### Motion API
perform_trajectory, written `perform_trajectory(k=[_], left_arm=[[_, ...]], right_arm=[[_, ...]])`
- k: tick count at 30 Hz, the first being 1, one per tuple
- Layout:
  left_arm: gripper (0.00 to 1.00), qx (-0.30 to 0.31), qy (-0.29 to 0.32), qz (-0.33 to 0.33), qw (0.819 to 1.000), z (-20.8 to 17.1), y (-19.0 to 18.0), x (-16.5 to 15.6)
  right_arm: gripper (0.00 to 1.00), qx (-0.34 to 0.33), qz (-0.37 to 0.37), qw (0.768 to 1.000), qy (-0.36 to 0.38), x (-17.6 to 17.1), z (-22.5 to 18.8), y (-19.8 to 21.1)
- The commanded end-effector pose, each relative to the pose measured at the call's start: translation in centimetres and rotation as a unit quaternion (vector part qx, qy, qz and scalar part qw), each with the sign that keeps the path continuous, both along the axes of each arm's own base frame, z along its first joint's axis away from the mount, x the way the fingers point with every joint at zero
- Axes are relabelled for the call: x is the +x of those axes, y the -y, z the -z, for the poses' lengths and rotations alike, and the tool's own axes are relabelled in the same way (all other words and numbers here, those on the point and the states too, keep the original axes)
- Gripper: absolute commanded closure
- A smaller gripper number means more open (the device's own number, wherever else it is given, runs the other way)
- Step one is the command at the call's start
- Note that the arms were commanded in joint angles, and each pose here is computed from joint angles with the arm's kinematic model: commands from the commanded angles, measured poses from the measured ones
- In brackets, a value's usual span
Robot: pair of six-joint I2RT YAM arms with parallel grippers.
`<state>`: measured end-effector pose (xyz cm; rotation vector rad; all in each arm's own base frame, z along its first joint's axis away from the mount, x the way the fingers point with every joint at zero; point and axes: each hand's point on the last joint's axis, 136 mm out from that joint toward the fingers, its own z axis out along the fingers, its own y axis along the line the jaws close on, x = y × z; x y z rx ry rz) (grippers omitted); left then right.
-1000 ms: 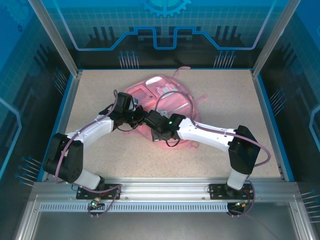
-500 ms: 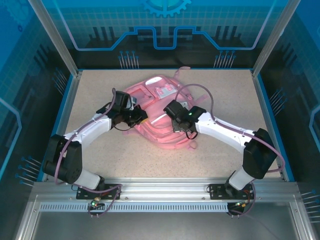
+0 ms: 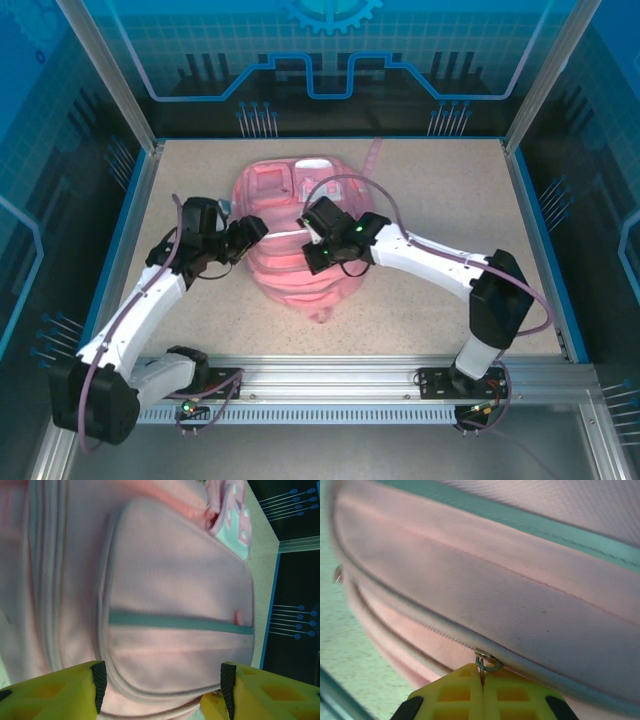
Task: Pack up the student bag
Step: Zip the student bag at the top-center of the table.
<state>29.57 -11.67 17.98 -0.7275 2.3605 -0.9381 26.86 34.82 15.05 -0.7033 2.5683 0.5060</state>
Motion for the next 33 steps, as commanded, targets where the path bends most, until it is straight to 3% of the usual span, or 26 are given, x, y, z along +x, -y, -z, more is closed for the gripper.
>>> perform_trajectory(k=[1,12,20,23,28,33], left_arm=[[0.36,-0.050,-0.029,-0.030,0.998,0.9,0.3,-1.1],[0.48,-0.070,-0.045,-0.057,0.995,2.5,0.4,-0.1],[0.91,-0.037,-0.051,-0.060,0.996,4.0,-0.3,0.2],[1.00,-0.022,-0.051,-0.060,0.997,4.4,-0.7,0.0],[1.00,-0.006,-0.049,-0.058,0.997,4.6,-1.0,-0.1],[1.00,-0.002,-0.049,-0.049,0.998,4.6,-0.9,-0.3]], right_arm=[[1.00,0.064,-0.042,0.997,0.008,-0.3,-2.5,-3.8],[1.00,0.060,-0.054,0.997,0.002,-1.6,-1.8,-5.3],[1.00,-0.037,-0.001,0.999,0.030,-1.1,0.0,-0.5],[1.00,-0.089,0.025,0.995,0.041,-1.3,0.7,2.9],[1.00,-0.145,0.081,0.985,0.048,-0.8,1.4,8.8],[1.00,-0.145,0.122,0.980,0.057,1.8,0.8,11.8]])
